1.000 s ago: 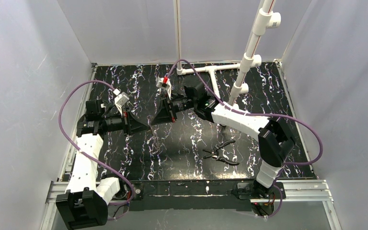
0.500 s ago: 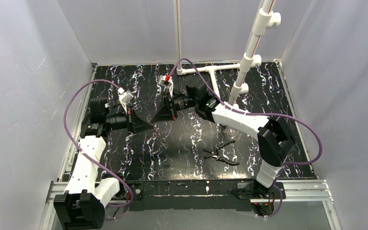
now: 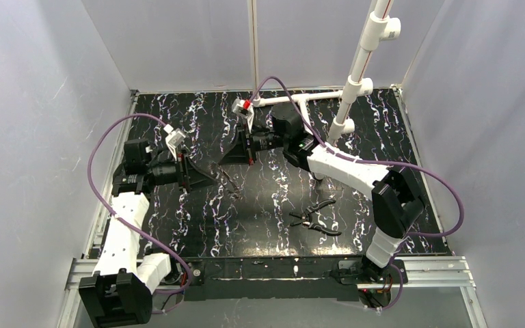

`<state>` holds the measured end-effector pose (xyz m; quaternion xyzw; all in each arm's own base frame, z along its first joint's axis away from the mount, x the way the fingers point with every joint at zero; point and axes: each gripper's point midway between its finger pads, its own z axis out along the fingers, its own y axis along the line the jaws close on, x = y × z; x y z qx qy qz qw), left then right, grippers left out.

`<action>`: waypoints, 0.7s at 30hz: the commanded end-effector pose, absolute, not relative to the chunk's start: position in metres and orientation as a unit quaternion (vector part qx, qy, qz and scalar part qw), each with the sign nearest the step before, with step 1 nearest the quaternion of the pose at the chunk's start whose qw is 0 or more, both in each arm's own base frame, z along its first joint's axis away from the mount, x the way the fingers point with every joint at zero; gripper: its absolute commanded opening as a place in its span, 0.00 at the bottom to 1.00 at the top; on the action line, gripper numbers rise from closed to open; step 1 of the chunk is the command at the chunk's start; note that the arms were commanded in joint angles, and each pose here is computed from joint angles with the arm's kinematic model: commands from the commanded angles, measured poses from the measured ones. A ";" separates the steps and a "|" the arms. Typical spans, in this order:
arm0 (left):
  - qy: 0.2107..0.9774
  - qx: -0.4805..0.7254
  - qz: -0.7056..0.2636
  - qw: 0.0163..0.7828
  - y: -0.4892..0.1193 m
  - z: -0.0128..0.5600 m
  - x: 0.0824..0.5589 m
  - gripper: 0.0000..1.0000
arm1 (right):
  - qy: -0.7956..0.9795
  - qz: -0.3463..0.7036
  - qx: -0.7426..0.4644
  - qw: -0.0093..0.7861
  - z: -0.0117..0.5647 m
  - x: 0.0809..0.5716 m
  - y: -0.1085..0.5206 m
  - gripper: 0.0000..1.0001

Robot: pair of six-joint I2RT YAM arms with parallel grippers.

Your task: Remove the keys from the keyring

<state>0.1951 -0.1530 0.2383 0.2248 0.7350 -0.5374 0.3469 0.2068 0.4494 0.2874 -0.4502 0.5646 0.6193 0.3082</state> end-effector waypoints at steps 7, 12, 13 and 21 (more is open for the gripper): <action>0.700 0.182 -0.557 0.409 -0.145 0.292 0.226 0.37 | 0.511 0.667 -0.400 0.365 0.342 0.208 0.446 0.01; 0.701 0.166 -0.560 0.409 -0.145 0.296 0.230 0.30 | 0.510 0.685 -0.365 0.370 0.349 0.213 0.444 0.01; 0.701 0.164 -0.561 0.408 -0.145 0.297 0.230 0.28 | 0.510 0.689 -0.357 0.370 0.350 0.215 0.443 0.01; 0.704 0.116 -0.577 0.398 -0.145 0.311 0.233 0.40 | 0.514 0.706 -0.319 0.369 0.351 0.220 0.443 0.01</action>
